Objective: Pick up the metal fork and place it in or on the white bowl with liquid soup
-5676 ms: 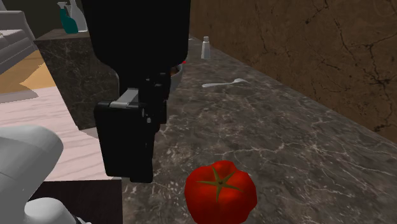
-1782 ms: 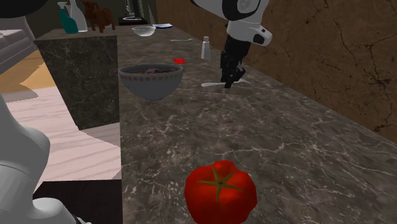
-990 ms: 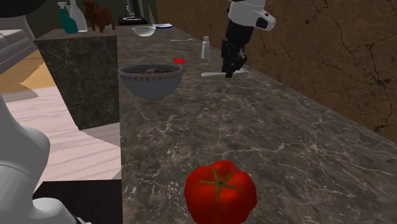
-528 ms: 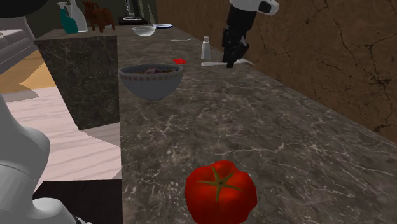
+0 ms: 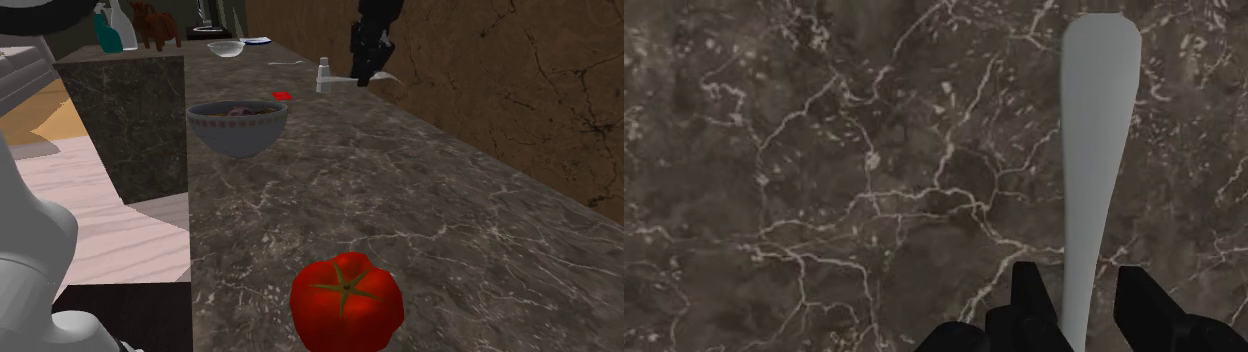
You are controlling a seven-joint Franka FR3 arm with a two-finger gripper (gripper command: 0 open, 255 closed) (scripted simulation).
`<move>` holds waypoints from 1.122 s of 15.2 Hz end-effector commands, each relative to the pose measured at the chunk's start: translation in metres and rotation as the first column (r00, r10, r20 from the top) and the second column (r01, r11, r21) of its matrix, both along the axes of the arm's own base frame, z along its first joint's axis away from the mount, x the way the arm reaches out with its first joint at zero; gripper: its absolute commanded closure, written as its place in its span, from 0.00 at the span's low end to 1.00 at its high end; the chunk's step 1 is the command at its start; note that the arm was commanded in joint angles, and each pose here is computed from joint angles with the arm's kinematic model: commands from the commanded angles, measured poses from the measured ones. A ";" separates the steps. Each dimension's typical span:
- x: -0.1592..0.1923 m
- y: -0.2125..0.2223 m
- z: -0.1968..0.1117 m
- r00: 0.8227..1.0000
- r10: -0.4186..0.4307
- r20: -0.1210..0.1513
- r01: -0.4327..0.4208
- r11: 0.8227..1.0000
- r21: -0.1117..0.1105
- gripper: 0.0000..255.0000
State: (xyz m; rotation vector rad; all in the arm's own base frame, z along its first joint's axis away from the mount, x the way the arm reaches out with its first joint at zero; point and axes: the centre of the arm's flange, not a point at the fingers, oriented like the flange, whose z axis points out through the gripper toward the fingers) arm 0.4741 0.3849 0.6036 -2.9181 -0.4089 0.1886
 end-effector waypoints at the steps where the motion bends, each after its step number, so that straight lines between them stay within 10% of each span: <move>1: 0.000 -0.002 0.011 1.000 0.000 0.000 0.000 1.000 0.000 1.00; 9: 0.000 -0.002 0.051 1.000 0.000 0.000 0.000 1.000 0.000 1.00; 17: -0.102 -0.026 0.046 1.000 0.000 0.000 0.000 1.000 0.000 1.00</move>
